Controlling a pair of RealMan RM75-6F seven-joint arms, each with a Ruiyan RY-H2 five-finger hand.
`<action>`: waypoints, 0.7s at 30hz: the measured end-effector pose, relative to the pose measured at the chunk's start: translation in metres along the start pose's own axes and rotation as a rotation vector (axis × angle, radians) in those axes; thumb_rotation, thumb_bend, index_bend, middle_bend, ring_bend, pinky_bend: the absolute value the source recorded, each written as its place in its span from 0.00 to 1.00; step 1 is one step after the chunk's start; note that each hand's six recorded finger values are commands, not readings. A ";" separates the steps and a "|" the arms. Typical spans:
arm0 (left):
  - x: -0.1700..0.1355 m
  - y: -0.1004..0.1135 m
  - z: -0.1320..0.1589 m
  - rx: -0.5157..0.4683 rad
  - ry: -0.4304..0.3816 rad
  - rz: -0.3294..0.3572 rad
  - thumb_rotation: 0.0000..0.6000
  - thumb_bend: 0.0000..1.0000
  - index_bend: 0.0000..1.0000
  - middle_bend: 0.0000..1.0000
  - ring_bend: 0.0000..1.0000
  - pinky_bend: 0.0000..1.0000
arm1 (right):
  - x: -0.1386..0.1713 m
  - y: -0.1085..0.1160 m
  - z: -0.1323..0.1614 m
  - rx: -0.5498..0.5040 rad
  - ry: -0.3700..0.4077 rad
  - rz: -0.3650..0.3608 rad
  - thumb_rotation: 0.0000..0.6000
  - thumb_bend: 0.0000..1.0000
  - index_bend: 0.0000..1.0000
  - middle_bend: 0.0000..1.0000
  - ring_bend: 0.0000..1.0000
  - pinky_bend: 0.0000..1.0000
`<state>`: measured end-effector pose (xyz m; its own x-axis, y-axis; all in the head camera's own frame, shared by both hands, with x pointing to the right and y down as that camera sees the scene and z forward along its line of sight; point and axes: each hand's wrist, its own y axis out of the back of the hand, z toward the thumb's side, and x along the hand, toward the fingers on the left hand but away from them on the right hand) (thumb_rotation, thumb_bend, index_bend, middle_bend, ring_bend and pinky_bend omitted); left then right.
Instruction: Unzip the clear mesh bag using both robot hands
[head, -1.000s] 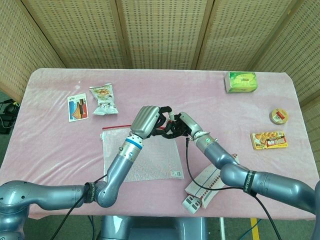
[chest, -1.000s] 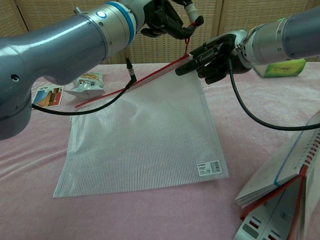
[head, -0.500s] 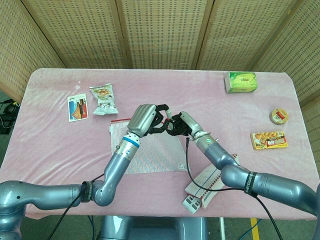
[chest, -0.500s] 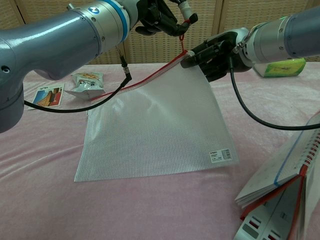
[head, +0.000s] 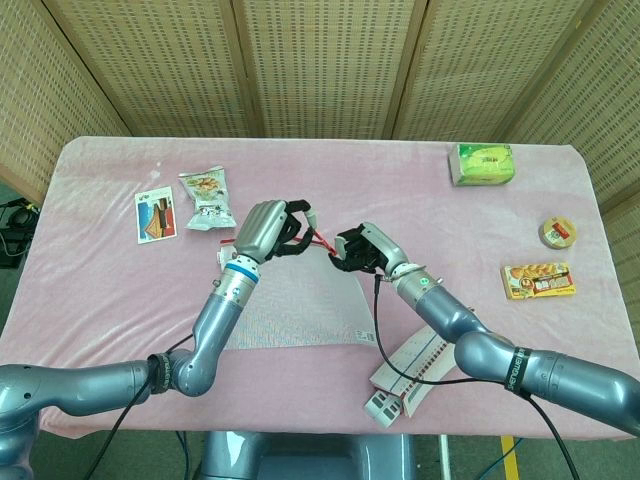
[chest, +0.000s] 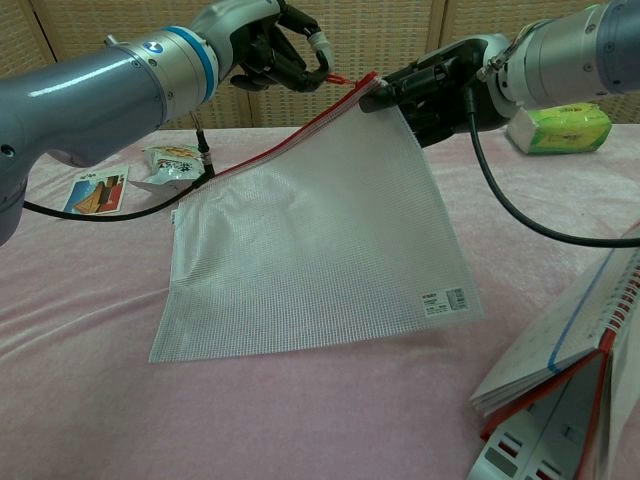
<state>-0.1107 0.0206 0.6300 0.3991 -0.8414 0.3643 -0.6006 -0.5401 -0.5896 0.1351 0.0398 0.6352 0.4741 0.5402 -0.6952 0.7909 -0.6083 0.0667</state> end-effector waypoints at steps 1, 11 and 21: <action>0.001 0.001 -0.004 0.000 0.007 0.000 1.00 0.59 0.81 0.98 0.92 1.00 | 0.001 0.001 0.001 -0.005 0.003 0.003 1.00 0.76 0.81 0.94 0.95 1.00; 0.003 0.014 -0.040 0.019 0.070 -0.018 1.00 0.59 0.81 0.98 0.92 1.00 | 0.008 0.003 0.011 -0.084 0.017 0.041 1.00 0.79 0.81 0.94 0.95 1.00; -0.003 0.039 -0.093 0.038 0.160 0.015 1.00 0.59 0.81 0.98 0.92 1.00 | 0.016 0.024 0.018 -0.136 0.036 0.017 1.00 0.79 0.81 0.94 0.95 1.00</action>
<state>-0.1996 0.0001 0.6729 0.2730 -0.8432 0.4631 -0.5780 -0.5286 -0.6217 0.1549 0.0229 0.6127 0.4998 0.5521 -0.6673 0.8263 -0.5349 0.1763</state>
